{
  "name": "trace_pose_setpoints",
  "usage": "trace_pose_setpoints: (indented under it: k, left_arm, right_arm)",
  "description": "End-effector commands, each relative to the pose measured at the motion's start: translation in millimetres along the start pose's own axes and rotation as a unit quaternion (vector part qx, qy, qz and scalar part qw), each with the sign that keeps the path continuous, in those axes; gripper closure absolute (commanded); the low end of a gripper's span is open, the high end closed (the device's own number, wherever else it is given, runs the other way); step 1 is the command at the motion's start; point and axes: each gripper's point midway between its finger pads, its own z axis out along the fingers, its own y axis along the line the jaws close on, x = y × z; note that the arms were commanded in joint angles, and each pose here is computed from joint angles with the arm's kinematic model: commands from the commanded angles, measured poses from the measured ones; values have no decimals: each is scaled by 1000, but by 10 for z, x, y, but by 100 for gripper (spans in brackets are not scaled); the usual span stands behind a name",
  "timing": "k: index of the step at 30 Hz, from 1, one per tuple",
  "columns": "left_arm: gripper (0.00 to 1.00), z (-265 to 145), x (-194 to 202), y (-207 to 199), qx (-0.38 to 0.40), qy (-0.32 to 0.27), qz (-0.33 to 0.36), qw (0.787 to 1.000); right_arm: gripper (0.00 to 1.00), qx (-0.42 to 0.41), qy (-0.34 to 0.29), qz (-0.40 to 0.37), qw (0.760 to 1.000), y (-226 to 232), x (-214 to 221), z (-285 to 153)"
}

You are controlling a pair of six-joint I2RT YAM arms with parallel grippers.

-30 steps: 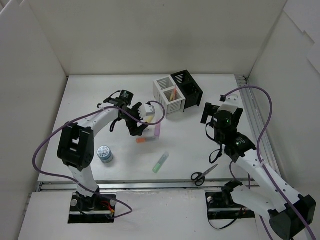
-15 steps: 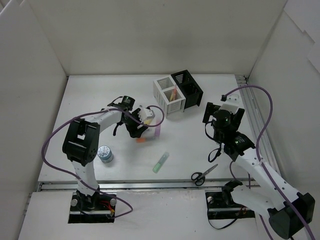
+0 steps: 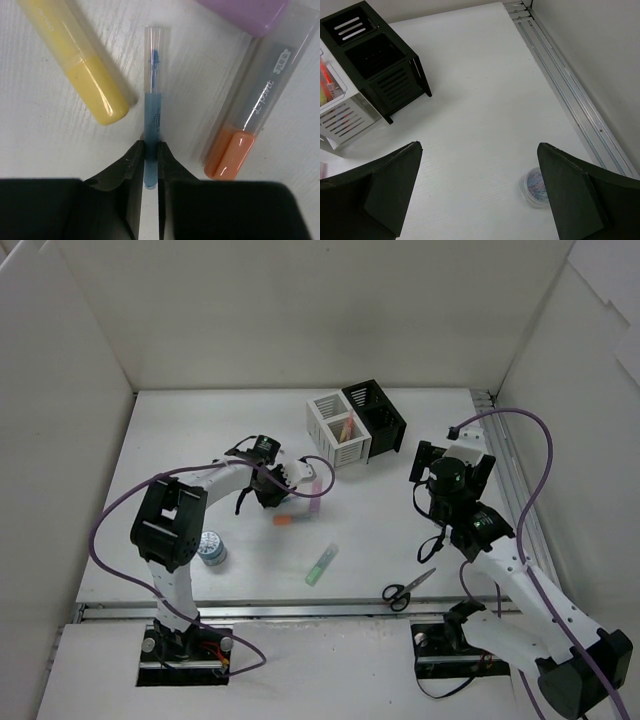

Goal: Sort the stationery into containers
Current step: Pick up the pen from the center of the board, then place the pen in the storage box.

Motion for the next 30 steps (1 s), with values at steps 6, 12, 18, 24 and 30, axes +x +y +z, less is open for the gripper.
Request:
trace_pose_setpoints:
  k: [6, 12, 18, 24, 30]
  left_arm:
    - [100, -69, -14, -103, 6, -6, 57, 998]
    - [100, -285, -192, -166, 14, -39, 75, 996]
    - [100, -790, -541, -25, -43, -98, 80, 991]
    - [100, -1301, -1023, 40, -72, -187, 73, 977]
    - [100, -1967, -1755, 210, -120, -340, 39, 932]
  right_arm:
    - [2, 35, -38, 24, 998, -166, -308, -75]
    - [2, 10, -38, 25, 999, -109, -322, -111]
    - [2, -53, -28, 24, 998, 124, -364, -143]
    - [2, -147, -12, 29, 989, 447, -320, -245]
    - [2, -208, -30, 45, 977, 690, -394, -326]
